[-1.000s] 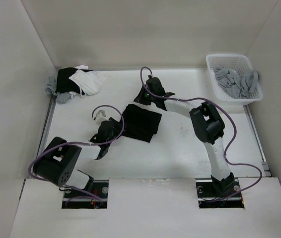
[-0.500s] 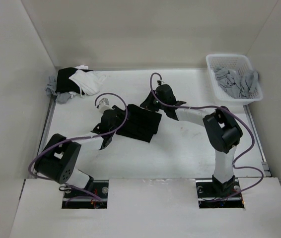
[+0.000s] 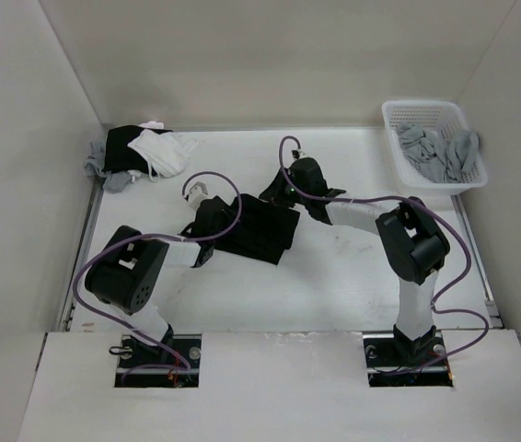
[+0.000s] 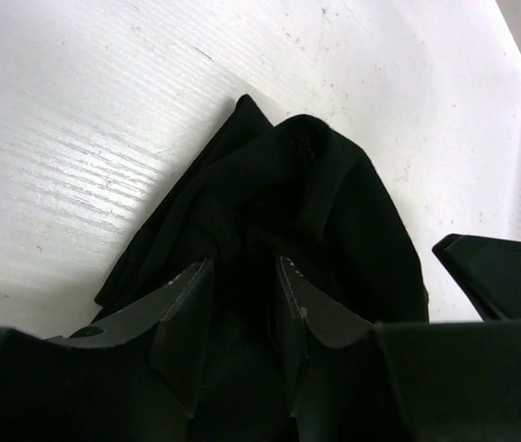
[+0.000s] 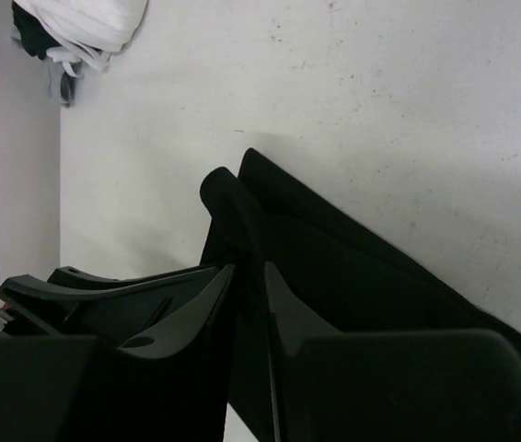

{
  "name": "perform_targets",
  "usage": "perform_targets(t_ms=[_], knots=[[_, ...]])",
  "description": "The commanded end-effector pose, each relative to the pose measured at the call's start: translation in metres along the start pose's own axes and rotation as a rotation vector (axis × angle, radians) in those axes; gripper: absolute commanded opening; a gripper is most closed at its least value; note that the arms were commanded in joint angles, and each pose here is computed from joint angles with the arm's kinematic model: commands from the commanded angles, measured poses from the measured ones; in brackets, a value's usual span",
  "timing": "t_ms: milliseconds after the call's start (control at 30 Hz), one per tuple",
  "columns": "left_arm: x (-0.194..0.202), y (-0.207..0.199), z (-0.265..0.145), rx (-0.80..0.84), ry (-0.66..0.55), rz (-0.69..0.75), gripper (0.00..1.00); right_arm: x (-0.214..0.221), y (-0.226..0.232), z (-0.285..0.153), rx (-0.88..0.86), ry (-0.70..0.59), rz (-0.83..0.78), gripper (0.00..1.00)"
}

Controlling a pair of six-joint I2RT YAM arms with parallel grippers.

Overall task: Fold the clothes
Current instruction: Fold the tank top

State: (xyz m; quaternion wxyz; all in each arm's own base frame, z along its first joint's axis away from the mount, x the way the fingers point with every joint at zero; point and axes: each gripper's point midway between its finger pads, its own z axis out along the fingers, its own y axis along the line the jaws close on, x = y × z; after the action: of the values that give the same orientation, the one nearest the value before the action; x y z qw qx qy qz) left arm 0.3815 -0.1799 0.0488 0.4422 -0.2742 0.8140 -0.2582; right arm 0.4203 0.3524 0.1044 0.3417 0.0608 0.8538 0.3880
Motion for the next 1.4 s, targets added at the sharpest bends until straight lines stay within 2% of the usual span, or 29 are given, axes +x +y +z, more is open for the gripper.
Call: perform_targets(t_ms=[0,433,733,900,1067,1233,1367], knots=[[-0.013,-0.021,0.007,0.058,-0.042,0.002,0.31,-0.009,0.01,0.004,-0.053,-0.033,-0.009,0.23],[-0.008,-0.026,-0.022,0.119,-0.081,-0.034,0.26,-0.004,0.007,0.007,-0.055,-0.021,-0.001,0.24],[-0.011,-0.028,-0.002,0.103,-0.073,-0.023,0.31,-0.005,0.009,0.006,-0.064,-0.023,0.004,0.24],[-0.011,-0.029,0.005,0.107,-0.059,-0.03,0.24,-0.005,0.007,0.006,-0.06,-0.023,0.006,0.24],[-0.009,-0.03,-0.007,0.12,-0.057,-0.038,0.13,-0.004,-0.002,0.013,-0.045,-0.018,0.012,0.26],[-0.008,-0.026,-0.028,0.137,-0.053,-0.095,0.12,0.002,-0.008,0.026,-0.035,0.028,0.007,0.26],[-0.004,-0.019,-0.037,0.133,-0.042,-0.112,0.12,-0.007,-0.029,0.034,0.008,0.015,0.047,0.21]])
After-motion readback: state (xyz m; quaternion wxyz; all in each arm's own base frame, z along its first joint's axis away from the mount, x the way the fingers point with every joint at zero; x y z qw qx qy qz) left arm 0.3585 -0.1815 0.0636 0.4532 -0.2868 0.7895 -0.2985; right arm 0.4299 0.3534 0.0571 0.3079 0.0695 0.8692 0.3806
